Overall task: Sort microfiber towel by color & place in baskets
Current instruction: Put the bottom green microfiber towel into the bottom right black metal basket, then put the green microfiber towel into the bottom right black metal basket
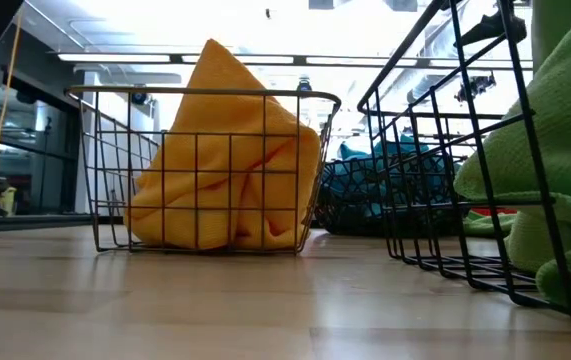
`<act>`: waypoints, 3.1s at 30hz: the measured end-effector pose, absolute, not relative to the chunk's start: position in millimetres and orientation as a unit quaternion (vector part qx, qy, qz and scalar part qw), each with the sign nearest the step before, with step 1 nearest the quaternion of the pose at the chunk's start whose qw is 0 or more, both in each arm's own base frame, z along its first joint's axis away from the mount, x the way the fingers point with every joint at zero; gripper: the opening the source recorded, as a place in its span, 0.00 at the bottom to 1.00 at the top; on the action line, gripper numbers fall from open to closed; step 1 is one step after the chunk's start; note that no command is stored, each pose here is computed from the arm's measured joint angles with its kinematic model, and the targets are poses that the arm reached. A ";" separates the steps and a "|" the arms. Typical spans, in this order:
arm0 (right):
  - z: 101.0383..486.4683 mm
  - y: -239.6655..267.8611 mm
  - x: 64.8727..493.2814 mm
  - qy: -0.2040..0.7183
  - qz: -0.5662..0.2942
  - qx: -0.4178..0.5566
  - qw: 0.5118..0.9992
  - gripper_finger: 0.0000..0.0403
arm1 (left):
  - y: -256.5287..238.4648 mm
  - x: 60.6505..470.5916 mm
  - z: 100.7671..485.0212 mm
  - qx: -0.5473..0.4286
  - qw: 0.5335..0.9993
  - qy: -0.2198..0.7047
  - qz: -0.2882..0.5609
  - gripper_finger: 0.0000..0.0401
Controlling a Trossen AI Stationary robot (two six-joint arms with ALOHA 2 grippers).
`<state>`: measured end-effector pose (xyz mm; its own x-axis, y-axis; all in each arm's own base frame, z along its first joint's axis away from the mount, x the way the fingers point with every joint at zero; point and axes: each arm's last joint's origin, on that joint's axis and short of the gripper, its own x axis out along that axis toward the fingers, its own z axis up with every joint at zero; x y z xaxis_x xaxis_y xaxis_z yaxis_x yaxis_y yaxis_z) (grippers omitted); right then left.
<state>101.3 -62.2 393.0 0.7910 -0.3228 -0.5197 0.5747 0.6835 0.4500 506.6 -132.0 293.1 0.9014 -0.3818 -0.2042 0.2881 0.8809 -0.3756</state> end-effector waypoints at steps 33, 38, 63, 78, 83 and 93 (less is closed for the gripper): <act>372.6 -88.2 126.3 0.247 -0.397 0.349 0.812 0.84 | -139.6 472.1 250.3 0.044 0.895 0.383 -0.225 0.56; 365.4 -95.2 130.3 0.277 -0.448 0.311 0.791 0.84 | -135.3 468.1 258.8 0.194 0.898 0.376 -0.125 0.56; 277.5 -174.0 110.8 0.187 -0.577 0.437 0.664 0.84 | 82.0 384.3 377.3 0.011 0.878 0.470 0.091 0.56; 237.5 -209.8 125.5 -0.002 -0.718 0.551 0.425 0.75 | 146.7 219.4 517.6 0.094 0.934 0.225 0.260 0.56; 215.6 -204.4 131.8 0.013 -0.739 0.587 0.331 0.75 | 154.3 185.5 528.8 0.124 0.931 0.214 0.268 0.56; 211.1 -182.8 129.5 -0.044 -0.782 0.591 0.195 0.75 | 183.4 163.4 525.0 0.116 0.920 0.228 0.297 0.56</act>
